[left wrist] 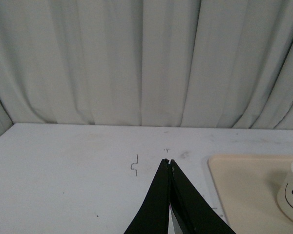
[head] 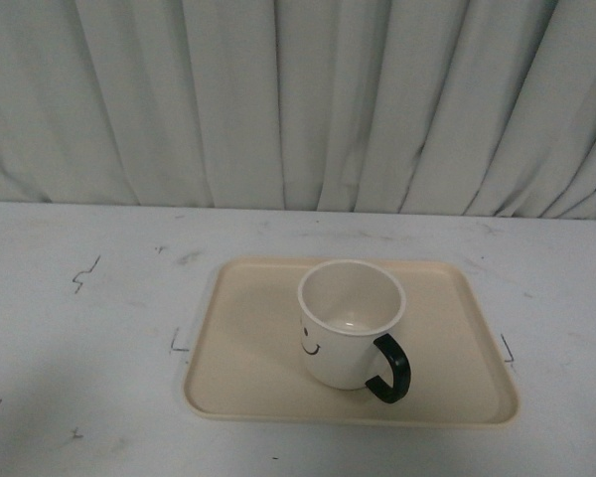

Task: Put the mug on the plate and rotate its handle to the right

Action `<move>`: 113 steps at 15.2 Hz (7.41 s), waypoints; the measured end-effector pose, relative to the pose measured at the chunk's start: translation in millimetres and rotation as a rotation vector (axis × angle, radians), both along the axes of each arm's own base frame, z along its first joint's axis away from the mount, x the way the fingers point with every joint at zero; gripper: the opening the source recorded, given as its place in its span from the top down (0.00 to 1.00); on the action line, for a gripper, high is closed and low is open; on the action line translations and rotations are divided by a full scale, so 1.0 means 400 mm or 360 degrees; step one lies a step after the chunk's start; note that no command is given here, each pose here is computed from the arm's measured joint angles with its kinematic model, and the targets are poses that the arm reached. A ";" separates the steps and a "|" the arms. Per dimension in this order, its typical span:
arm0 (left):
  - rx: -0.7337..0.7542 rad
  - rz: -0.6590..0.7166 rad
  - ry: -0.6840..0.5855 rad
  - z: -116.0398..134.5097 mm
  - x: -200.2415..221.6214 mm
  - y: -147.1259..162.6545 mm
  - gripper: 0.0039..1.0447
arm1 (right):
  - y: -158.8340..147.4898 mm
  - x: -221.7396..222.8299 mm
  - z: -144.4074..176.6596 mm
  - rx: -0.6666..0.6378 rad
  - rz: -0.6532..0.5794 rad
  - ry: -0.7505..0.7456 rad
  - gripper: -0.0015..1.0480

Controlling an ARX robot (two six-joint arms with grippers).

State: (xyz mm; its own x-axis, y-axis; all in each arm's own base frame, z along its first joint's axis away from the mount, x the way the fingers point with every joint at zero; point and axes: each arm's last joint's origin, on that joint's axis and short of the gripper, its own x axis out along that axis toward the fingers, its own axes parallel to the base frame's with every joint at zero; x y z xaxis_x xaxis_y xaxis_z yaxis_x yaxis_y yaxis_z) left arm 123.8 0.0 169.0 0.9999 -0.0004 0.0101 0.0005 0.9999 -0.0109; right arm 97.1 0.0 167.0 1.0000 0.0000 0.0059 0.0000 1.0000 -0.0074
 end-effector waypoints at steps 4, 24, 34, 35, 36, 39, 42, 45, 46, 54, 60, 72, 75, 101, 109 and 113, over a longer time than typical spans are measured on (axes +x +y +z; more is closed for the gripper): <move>0.0000 0.0001 0.0002 0.001 -0.016 0.000 0.99 | 0.000 0.000 0.000 0.0000 0.0000 0.0000 0.06; 0.0000 0.0001 0.0015 -0.008 -0.066 0.000 0.07 | 0.028 0.200 0.127 0.0035 0.0169 0.0719 0.06; 0.0000 0.0001 0.0015 -0.008 -0.066 0.000 0.06 | 0.314 0.644 0.006 -0.0027 0.0313 0.1583 0.06; 0.0000 0.0001 0.0015 -0.008 -0.066 0.000 0.06 | 0.324 0.652 -0.013 -0.0021 0.0303 0.1596 0.06; 0.0001 0.0001 0.0015 -0.008 -0.066 0.000 0.06 | 0.332 0.661 -0.039 -0.0008 0.0270 0.1626 0.06; 0.0000 0.0001 0.0015 -0.008 -0.066 0.000 0.06 | 0.360 0.687 -0.073 0.0042 0.0245 0.1674 0.06; 0.0000 0.0001 0.0015 -0.008 -0.066 0.000 0.06 | 0.387 0.700 -0.099 0.0084 0.0211 0.1755 0.22; 0.0000 0.0001 0.0015 -0.008 -0.066 0.000 0.06 | 0.394 0.704 -0.115 0.0087 0.0190 0.1794 0.47; 0.0001 0.0001 0.0015 -0.008 -0.066 0.000 0.06 | 0.395 0.705 -0.116 0.0094 0.0184 0.1796 0.54; 0.0000 0.0001 0.0015 -0.008 -0.066 0.000 0.06 | 0.371 0.742 -0.066 -0.0012 0.0381 0.1829 0.97; 0.0000 0.0001 0.0015 -0.008 -0.066 0.000 0.06 | 0.344 0.797 0.017 -0.0554 0.0775 0.1717 0.97; 0.0000 0.0001 0.0015 -0.008 -0.066 0.000 0.06 | 0.409 0.883 -0.074 -0.1316 0.1723 0.1690 0.97; 0.0000 0.0001 0.0015 -0.008 -0.066 0.000 0.06 | 0.411 0.889 -0.074 -0.1336 0.1717 0.1690 0.88; 0.0001 0.0001 0.0015 -0.008 -0.066 0.000 0.06 | 0.035 0.259 0.035 -0.0013 0.0005 0.0033 0.98; 0.0000 0.0001 0.0016 -0.008 -0.066 0.000 0.06 | 0.000 0.140 -0.021 -0.0011 -0.0002 0.0069 0.98; 0.0000 0.0001 0.0016 -0.008 -0.066 0.000 0.06 | 0.000 0.105 -0.007 -0.0011 -0.0001 0.0032 0.98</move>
State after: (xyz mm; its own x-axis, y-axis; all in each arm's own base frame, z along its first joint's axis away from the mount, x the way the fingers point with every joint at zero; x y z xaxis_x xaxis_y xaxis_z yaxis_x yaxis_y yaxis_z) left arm 97.5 0.0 165.6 1.0000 0.0000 0.0002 0.0000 0.9999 -0.0109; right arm 139.2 0.0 164.0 0.9999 -0.0004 -0.0143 0.0002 0.9999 -0.0143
